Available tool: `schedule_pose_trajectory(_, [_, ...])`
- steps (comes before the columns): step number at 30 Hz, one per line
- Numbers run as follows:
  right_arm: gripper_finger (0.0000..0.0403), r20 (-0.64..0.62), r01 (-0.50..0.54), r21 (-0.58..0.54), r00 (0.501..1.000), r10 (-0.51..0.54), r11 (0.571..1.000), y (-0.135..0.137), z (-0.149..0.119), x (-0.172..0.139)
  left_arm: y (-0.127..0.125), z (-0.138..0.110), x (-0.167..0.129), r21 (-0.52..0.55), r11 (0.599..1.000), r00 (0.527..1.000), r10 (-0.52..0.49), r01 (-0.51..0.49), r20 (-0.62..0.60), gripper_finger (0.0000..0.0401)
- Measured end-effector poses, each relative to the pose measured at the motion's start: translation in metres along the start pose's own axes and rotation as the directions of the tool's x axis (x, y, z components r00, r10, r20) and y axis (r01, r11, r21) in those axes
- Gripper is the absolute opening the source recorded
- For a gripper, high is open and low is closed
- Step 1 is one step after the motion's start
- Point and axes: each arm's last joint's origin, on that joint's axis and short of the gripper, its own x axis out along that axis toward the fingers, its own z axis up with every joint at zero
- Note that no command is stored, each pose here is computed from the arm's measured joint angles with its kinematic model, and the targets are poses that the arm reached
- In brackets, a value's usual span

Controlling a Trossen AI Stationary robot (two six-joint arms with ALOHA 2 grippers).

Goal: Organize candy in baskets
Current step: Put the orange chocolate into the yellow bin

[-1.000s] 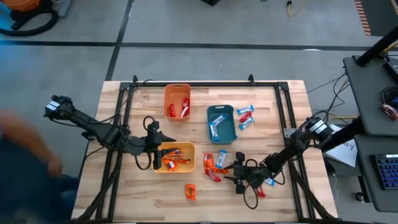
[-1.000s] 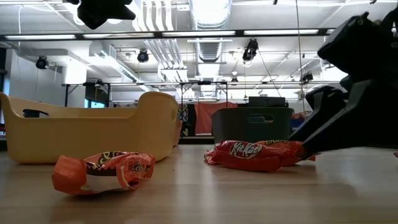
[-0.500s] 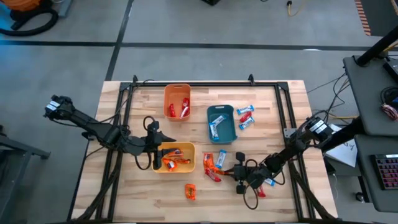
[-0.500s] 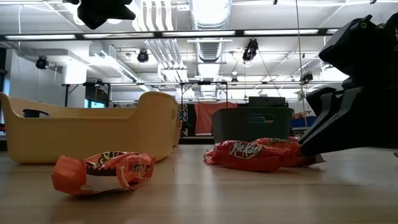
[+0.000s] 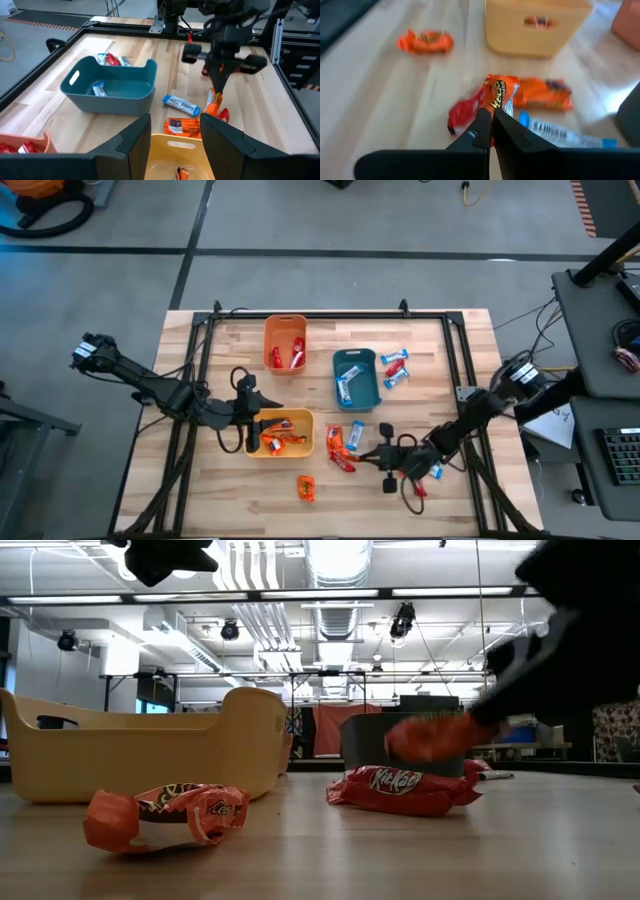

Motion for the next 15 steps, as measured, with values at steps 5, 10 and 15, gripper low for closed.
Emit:
schedule_pose_trajectory(5, [0.0009, 0.079, 0.007, -0.021, 0.997, -0.005, 1.0, -0.006, 0.022, -0.01, 0.0, 0.0, 0.0, 0.006, 1.0, 1.0, 0.0, 0.0, 0.0, 0.0154])
schedule_pose_trajectory(10, [0.0009, 0.108, 0.033, -0.031, 0.994, -0.03, 0.999, -0.017, 0.031, -0.009, 0.0, 0.0, 0.0, 0.006, 1.0, 1.0, 0.0, 0.0, 0.0, 0.0154])
schedule_pose_trajectory(15, [0.0009, 0.13, 0.05, -0.056, 0.991, -0.042, 0.997, -0.023, 0.036, -0.006, 0.0, 0.0, 0.0, 0.01, 1.0, 1.0, 0.0, 0.0, 0.0, 0.0154])
